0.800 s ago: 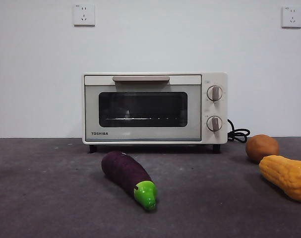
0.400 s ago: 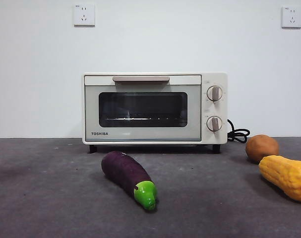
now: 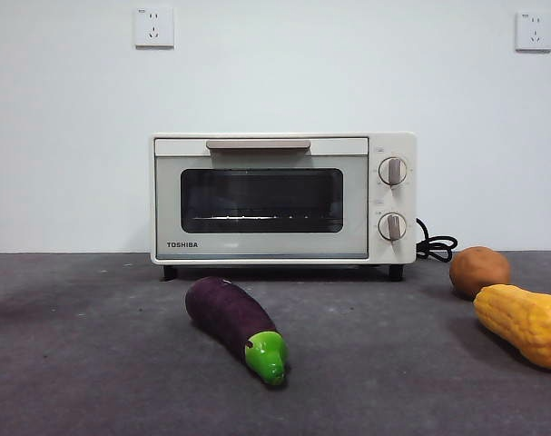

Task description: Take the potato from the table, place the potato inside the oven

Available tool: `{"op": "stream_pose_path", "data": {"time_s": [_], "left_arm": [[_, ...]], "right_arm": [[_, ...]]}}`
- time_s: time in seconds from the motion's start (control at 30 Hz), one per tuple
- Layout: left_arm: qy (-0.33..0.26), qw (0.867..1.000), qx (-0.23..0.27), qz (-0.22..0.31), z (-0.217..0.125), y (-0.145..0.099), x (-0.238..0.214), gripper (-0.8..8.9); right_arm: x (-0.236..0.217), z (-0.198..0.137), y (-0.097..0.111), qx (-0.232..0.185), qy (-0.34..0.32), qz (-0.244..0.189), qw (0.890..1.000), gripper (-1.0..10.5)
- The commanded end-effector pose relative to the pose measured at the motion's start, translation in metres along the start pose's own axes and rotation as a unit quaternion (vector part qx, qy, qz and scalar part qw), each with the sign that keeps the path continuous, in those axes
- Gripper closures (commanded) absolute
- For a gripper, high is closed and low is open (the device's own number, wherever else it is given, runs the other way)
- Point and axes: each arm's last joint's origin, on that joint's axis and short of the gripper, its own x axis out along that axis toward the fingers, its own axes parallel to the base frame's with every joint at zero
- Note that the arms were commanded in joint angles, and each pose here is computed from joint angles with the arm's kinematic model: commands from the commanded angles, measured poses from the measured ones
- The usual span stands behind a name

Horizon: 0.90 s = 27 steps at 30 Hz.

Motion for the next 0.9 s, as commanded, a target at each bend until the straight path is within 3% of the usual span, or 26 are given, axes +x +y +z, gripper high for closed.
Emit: {"op": "stream_pose_path", "data": {"time_s": [0.03,0.27,0.53,0.9], "left_arm": [[0.027,0.999,0.002,-0.019,0.008,0.003,0.018,8.19],[0.084,0.996,-0.015,-0.033,0.017,0.011,0.064,8.20],[0.144,0.989,-0.030,-0.034,0.014,0.023,0.130,8.20],[0.206,0.974,-0.040,-0.080,0.016,0.018,0.226,8.20]], "right_arm": [[0.009,0.011,-0.001,-0.001,0.015,0.000,1.000,9.5],[0.041,0.019,-0.011,0.021,0.077,-0.004,0.997,9.5],[0.078,0.016,-0.019,0.060,0.159,0.071,0.983,9.5],[0.100,0.013,-0.025,0.094,0.201,0.096,0.970,9.5]]}}
